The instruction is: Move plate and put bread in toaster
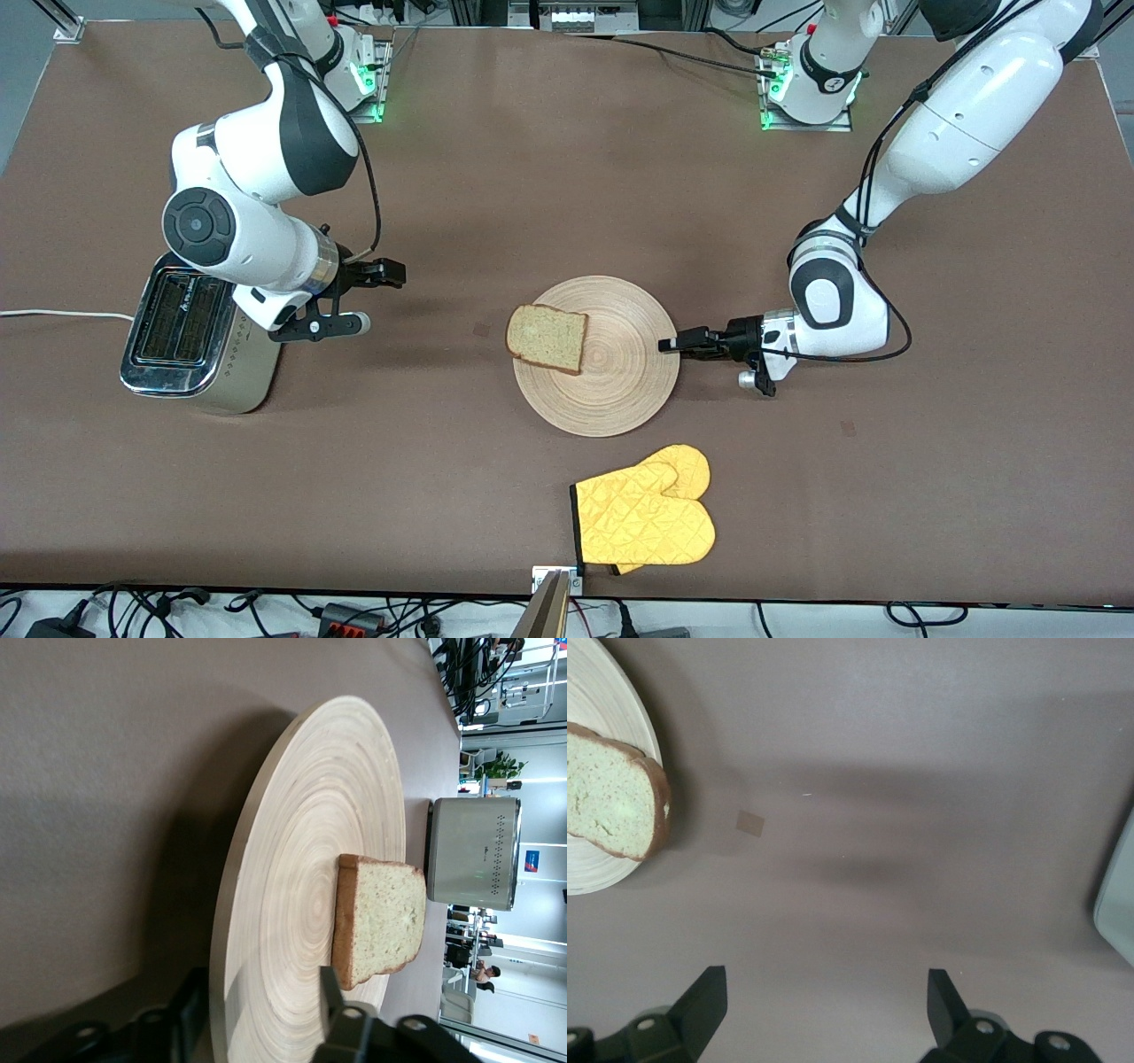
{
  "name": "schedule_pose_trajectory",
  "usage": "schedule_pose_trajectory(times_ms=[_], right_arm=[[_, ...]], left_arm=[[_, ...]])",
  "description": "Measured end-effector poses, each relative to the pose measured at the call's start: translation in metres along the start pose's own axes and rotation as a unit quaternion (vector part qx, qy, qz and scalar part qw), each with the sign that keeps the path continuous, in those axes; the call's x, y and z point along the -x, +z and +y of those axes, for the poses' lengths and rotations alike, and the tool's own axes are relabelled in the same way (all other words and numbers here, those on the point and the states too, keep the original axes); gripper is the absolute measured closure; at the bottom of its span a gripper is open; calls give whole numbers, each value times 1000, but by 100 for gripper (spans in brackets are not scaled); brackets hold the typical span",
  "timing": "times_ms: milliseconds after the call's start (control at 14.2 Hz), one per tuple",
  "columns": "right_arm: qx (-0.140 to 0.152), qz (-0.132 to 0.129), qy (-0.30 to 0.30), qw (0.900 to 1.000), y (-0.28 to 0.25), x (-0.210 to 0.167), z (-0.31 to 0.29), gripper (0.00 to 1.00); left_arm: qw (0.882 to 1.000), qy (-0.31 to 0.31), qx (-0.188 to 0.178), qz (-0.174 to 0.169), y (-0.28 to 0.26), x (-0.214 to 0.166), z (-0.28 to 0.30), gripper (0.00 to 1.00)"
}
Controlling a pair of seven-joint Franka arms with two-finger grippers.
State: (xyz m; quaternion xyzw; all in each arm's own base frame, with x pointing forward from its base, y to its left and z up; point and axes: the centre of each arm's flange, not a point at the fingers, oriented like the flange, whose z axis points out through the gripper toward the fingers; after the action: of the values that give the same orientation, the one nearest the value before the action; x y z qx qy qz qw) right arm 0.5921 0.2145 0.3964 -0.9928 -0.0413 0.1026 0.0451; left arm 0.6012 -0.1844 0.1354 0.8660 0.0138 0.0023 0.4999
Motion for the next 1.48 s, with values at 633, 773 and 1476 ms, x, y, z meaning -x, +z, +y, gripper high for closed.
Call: schedule_pose_trajectory(times_ms=[633,773,1476], right_arm=[[-96,3,28,995,68,-27,-42,0],[-121,16,31,992,90,-30,-70,0],[-166,51,61,983,181,-46,-130,6]], left_arm=[[990,128,-52,-17,-92,-40,41,0],[982,168,-76,-45,-120,-51,39,0],[905,264,-270,-194,-211,-94,111,0]])
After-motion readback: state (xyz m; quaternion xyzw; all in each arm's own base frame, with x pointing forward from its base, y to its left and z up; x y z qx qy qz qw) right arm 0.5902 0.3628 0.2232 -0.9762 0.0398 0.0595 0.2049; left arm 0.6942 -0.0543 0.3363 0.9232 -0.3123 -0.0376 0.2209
